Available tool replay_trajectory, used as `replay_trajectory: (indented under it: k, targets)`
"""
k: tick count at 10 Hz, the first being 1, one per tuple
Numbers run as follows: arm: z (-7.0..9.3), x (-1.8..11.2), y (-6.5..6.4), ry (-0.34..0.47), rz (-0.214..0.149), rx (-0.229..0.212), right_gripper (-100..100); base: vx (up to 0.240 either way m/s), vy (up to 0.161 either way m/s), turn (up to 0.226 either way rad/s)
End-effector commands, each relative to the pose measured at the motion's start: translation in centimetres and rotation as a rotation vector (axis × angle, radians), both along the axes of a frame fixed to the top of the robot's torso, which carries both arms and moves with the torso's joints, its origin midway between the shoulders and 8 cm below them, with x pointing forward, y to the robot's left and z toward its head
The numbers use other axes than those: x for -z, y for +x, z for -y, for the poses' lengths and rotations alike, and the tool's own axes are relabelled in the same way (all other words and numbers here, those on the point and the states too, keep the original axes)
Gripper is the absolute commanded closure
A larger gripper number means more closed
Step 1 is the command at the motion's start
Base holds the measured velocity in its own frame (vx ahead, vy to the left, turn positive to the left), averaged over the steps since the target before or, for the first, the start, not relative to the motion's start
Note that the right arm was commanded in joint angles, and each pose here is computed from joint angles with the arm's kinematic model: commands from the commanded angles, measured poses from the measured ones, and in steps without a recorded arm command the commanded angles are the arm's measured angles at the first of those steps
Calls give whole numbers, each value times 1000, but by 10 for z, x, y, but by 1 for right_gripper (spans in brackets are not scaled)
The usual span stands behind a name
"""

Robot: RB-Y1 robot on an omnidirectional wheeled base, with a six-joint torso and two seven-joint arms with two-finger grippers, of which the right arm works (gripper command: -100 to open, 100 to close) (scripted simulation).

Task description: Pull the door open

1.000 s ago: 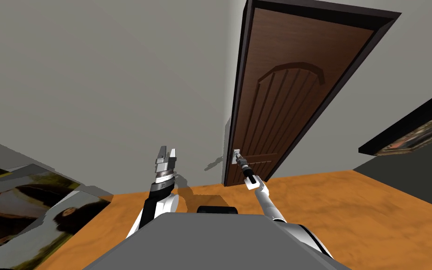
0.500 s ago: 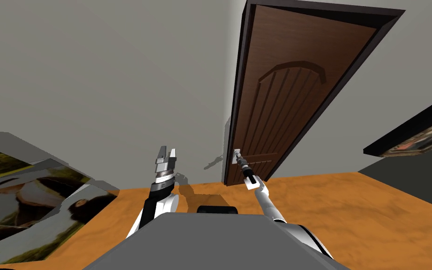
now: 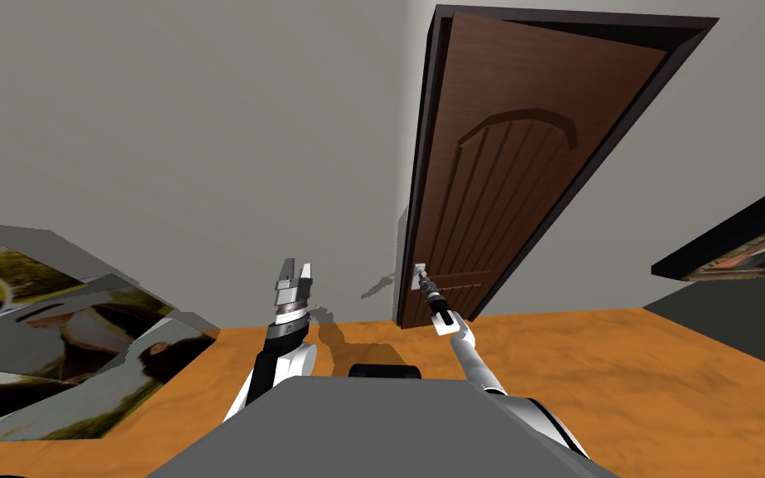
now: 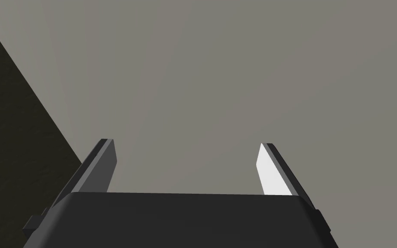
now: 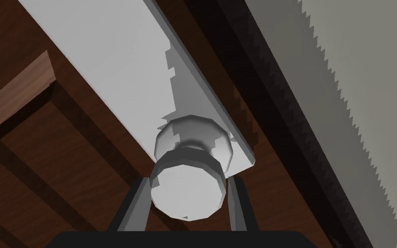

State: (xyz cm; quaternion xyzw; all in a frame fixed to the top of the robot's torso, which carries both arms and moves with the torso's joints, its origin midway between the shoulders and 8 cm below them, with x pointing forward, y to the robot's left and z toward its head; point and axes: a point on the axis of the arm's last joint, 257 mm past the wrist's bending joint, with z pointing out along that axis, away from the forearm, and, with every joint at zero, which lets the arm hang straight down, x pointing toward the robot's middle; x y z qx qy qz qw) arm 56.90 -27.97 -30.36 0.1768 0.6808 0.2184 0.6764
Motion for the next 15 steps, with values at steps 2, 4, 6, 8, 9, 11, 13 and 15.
replay_trajectory:
  k: [2, 4, 6, 8, 9, 11, 13, 15]
  targets:
    - [4, -1, 0, 91, -3, 10, 100, -39, -23, 19]
    - [9, -3, -5, -43, 9, -8, -100, -57, 14, -19]
    - [15, -5, -9, -141, 17, -20, -100, -64, 35, -20]
    - [22, -6, -15, -252, 25, -36, -100, -70, 34, -23]
    - [25, -6, -17, -308, 30, -44, -100, -69, 29, -22]
    - [31, -7, -23, -414, 38, -61, -100, -79, 20, -20]
    - [35, -7, -27, -500, 44, -76, -100, -63, 38, -20]
    - [35, -7, -27, -508, 44, -78, -100, -39, 19, -10]
